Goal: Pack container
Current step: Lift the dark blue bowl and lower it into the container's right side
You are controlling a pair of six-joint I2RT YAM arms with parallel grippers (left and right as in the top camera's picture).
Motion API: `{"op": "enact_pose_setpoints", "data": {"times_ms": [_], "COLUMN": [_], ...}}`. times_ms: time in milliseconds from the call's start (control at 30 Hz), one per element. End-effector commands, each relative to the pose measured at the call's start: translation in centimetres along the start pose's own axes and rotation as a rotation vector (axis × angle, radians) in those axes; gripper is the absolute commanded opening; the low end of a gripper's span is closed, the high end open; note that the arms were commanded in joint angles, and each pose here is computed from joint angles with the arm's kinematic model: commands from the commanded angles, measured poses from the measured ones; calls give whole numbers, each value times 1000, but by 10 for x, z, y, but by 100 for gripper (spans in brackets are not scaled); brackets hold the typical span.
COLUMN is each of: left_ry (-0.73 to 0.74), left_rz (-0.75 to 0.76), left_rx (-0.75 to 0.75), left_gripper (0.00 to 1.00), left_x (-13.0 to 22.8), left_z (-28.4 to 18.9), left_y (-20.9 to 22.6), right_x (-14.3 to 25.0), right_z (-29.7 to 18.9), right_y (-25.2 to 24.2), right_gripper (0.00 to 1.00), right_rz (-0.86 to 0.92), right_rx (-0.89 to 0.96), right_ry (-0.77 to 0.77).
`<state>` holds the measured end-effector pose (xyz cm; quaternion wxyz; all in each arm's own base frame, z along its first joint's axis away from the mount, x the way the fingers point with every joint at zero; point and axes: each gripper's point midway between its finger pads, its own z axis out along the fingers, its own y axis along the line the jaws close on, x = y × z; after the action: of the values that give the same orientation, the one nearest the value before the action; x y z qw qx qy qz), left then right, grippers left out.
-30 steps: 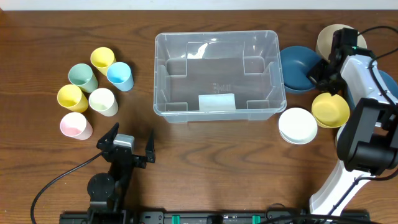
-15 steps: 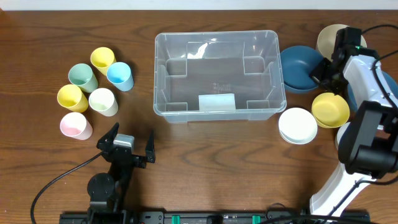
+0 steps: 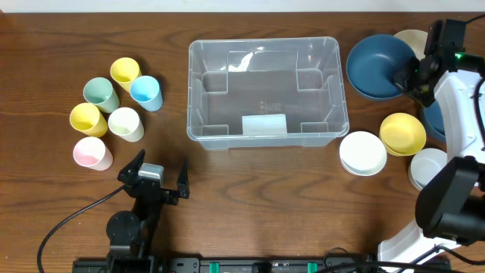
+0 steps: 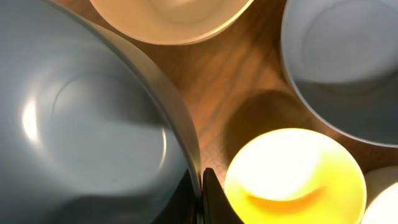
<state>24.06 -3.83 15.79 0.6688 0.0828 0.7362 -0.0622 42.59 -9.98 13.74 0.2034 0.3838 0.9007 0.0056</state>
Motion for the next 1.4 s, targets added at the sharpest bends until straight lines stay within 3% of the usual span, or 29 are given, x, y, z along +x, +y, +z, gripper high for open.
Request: {"op": "enact_pose_setpoints", "data": {"times_ms": [0,233,400,867,1367], "left_ry": [36,36,36,36,36], "left_rz": [-12,-12,-12,-12,-11], "left_rx": [11,11,11,11,11], "left_gripper": [98,98,98,98,98], "left_x": [16,16,16,16,16], "left_z": [2,2,2,2,2], "left_y": [-2,-2,-2,-2,-2], "right_x": [-14,6,40,82,98], "right_z": [-34,-122,-155,-70,-1], "right_y": [9,73,112,149,162], "right_gripper": [1,3,4,1,1], "right_rz": [-30,-320,-470,-614,-656], "right_rx": [-62,-337,-378,-129,-67], "right_ry": [-73,-193,-261,-235,-180]}}
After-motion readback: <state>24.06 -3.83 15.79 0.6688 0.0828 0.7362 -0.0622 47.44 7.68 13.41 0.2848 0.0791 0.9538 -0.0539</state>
